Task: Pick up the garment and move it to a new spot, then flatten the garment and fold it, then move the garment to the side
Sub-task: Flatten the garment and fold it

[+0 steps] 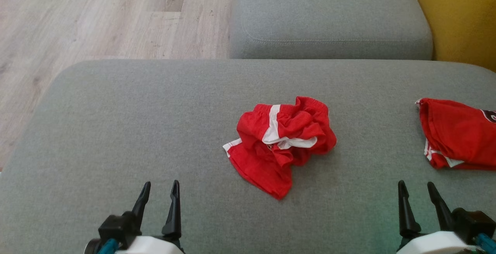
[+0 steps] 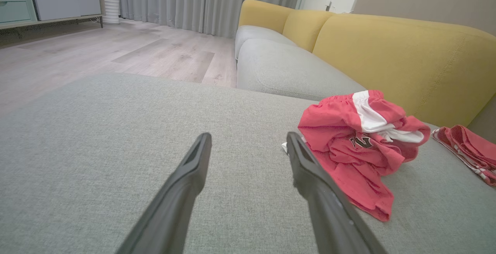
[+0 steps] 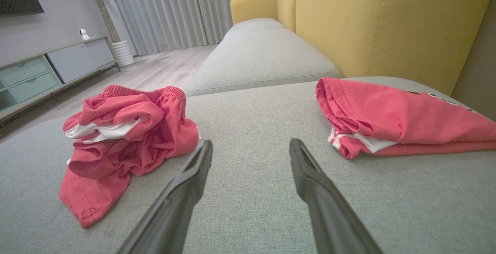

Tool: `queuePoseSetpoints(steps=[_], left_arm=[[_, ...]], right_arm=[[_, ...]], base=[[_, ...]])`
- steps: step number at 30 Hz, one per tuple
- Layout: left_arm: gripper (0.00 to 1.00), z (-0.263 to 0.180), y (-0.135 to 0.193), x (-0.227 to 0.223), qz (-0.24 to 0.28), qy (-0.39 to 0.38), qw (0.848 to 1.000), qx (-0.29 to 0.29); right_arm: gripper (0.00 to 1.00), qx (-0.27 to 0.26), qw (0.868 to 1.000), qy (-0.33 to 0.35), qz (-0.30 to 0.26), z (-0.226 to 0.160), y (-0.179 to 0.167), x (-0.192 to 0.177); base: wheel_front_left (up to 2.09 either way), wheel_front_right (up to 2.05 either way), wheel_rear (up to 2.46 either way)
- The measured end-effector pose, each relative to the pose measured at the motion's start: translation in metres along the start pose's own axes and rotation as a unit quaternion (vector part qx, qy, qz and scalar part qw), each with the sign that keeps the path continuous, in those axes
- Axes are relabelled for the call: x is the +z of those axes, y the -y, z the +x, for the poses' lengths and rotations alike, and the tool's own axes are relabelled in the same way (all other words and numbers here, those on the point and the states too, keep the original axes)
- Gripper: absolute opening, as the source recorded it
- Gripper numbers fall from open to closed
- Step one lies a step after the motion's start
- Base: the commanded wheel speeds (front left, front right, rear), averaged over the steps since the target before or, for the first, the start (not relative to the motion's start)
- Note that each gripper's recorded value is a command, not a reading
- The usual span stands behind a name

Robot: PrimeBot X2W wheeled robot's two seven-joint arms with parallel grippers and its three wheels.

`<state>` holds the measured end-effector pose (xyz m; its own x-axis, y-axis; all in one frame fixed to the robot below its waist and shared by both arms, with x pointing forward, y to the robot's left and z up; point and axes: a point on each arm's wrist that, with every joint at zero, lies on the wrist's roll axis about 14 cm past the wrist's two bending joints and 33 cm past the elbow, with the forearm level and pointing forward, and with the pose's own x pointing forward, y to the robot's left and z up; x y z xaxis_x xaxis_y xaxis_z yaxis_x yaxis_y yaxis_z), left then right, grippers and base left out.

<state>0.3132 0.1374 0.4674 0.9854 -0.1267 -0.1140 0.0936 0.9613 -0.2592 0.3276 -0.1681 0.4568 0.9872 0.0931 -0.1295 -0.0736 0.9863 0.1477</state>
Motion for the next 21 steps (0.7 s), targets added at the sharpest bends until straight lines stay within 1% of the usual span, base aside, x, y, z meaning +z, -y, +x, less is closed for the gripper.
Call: queuePoseSetpoints(steps=[11, 14, 17, 21], left_arm=[[1.0, 0.0, -0.003, -0.002, 0.001, -0.004, 1.0, 0.003], [1.0, 0.0, -0.005, -0.003, 0.001, -0.007, 1.0, 0.007], [1.0, 0.0, -0.009, -0.005, 0.001, -0.01, 1.0, 0.014], [1.0, -0.003, -0.016, -0.007, 0.001, -0.012, 1.0, 0.027]], right_arm=[[1.0, 0.003, 1.0, -0.006, 0.0, 0.001, -0.002, -0.004], [1.0, 0.011, 1.0, -0.01, -0.002, 0.004, -0.007, -0.005], [1.0, 0.038, 0.999, -0.009, -0.003, 0.013, -0.025, -0.003], [1.0, 0.109, 0.994, -0.011, -0.001, 0.029, -0.072, 0.002]], base=[[0.0, 0.0, 0.0], [0.0, 0.0, 0.0], [0.0, 0.0, 0.0], [0.0, 0.0, 0.0]])
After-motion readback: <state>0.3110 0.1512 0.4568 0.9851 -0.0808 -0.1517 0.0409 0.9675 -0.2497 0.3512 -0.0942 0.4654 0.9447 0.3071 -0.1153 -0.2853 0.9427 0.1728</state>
